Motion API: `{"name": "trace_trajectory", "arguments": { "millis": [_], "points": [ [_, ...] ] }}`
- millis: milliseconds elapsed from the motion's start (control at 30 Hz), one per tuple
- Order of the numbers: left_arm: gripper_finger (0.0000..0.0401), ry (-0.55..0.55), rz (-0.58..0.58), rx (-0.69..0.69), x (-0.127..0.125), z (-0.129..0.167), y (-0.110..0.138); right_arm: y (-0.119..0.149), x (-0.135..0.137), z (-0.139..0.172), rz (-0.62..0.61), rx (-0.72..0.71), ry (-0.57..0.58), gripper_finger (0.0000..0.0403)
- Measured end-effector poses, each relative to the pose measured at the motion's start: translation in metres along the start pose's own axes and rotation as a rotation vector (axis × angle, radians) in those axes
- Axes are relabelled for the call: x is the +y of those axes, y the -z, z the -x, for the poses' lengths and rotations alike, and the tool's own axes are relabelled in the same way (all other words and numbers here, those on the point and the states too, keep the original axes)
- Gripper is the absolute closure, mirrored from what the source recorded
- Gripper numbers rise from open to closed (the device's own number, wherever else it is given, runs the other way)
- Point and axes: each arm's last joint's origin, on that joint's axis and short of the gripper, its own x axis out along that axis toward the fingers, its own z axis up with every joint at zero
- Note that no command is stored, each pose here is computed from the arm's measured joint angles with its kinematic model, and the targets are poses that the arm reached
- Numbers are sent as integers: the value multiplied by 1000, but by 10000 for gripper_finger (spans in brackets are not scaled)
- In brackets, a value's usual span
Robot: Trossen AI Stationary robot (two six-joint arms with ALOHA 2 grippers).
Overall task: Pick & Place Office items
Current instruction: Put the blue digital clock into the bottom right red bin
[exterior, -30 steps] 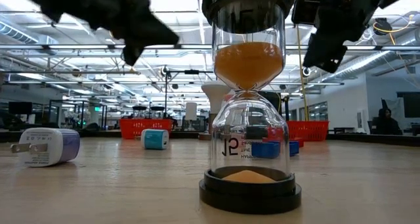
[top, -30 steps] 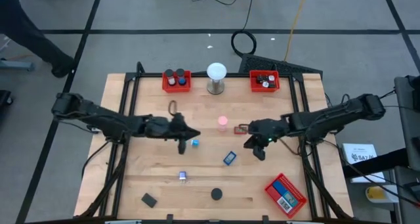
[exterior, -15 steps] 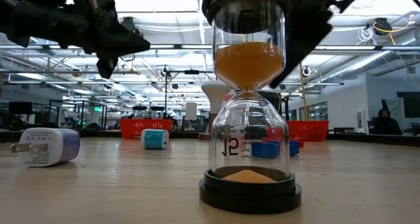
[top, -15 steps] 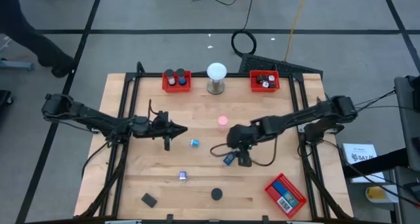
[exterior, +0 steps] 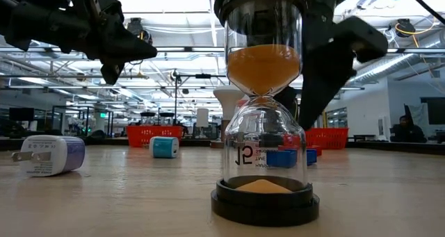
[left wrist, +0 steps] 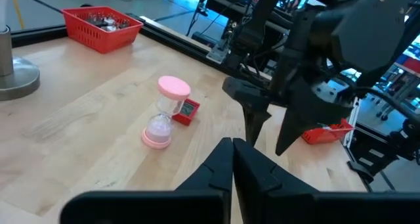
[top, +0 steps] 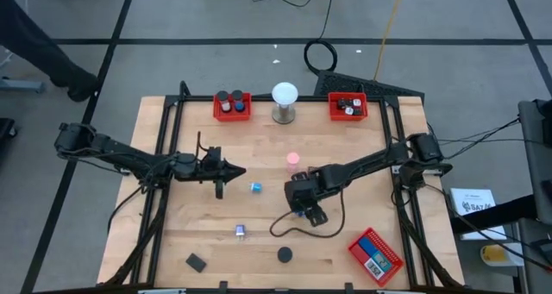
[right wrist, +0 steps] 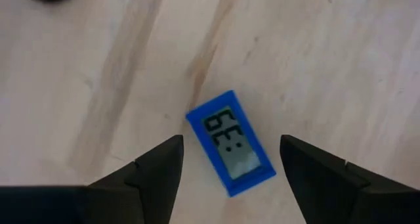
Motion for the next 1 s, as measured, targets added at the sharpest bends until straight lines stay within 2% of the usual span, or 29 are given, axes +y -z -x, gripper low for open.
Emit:
{"name": "trace_trajectory", "arguments": {
  "millis": [267, 533, 667, 833, 1000],
  "points": [
    [376, 21, -21, 23, 0, 0, 1, 4, 2, -21, 71, 69, 3, 170],
    [375, 36, -19, 42, -1, 0, 3, 8, 1, -33, 42, 122, 14, 185],
    [375, 47, -20, 45, -2, 0, 3, 7, 1, -33, -51, 118, 23, 211],
    [375, 60, -20, 51, -4, 1, 4, 7, 1, -33, -252, 115, 34, 257],
    [375, 70, -23, 56, -5, 1, 4, 5, 7, -15, -459, 74, 41, 260]
  ]
}}
